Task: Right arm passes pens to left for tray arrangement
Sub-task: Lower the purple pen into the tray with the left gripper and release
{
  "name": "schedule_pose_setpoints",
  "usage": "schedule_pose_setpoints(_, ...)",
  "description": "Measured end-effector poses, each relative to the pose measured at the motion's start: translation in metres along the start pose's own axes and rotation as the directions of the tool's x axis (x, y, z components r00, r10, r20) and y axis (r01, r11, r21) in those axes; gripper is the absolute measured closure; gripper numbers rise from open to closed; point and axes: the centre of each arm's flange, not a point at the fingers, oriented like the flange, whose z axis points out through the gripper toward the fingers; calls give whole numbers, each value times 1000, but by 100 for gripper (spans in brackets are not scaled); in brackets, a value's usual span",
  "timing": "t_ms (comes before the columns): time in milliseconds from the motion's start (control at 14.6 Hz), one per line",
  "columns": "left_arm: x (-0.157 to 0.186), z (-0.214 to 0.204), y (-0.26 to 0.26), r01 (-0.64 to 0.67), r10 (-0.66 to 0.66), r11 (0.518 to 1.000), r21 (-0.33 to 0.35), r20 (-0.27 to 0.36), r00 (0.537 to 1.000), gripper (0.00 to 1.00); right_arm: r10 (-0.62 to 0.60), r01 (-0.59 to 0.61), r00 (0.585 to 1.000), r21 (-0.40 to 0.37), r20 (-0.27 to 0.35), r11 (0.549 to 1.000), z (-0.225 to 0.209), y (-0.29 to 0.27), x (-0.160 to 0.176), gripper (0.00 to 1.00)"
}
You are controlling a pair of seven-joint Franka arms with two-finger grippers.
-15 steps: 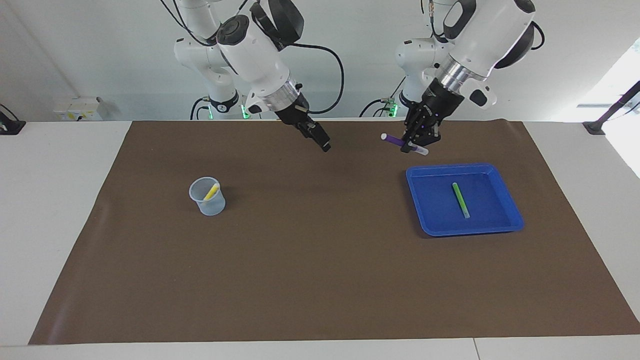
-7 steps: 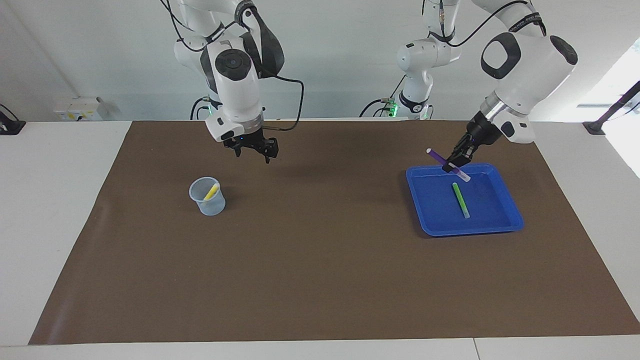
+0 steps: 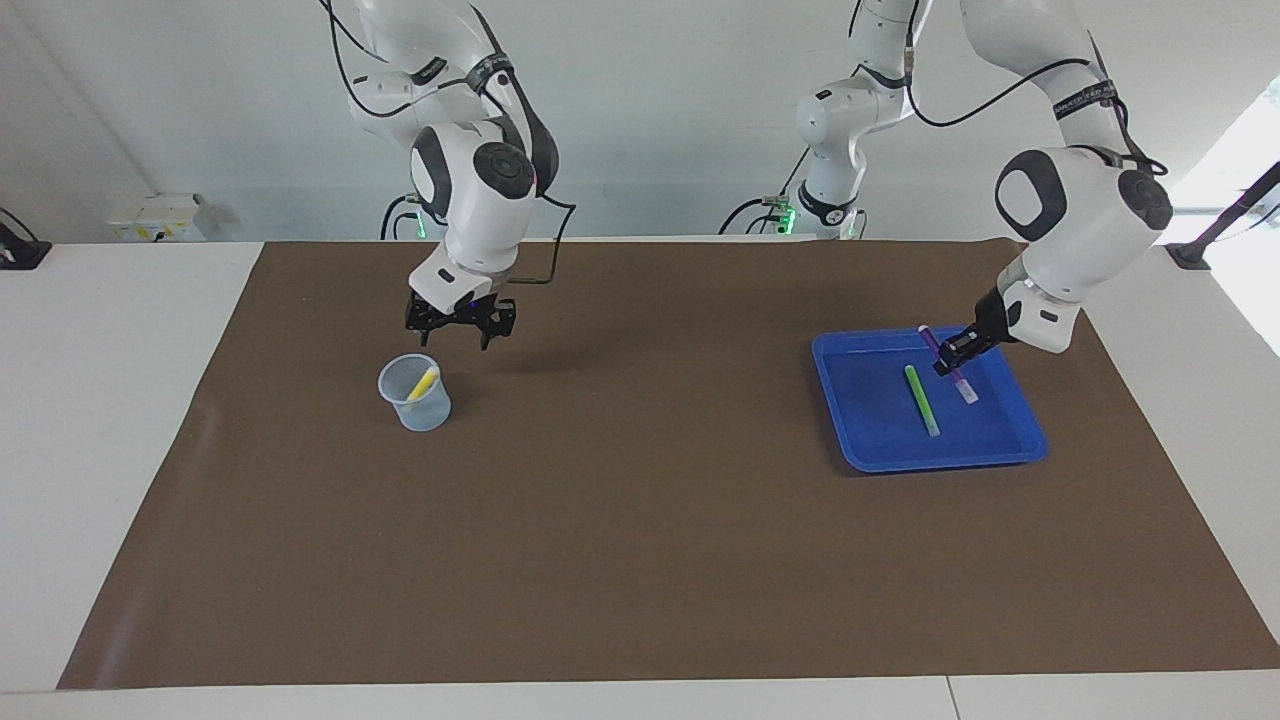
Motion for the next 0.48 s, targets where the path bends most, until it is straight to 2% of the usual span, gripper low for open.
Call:
schedule_pose_setpoints(137,13,21,-10,-95,96,994,62,-16,995,83,-19,19,1000,-20,-13,1000,12,8,0,8)
schedule_pose_setpoints(478,34,58,-35,-197,201,972,125,-21,979,83,-25,25,999,-7,-36,1000,26,20,0,16)
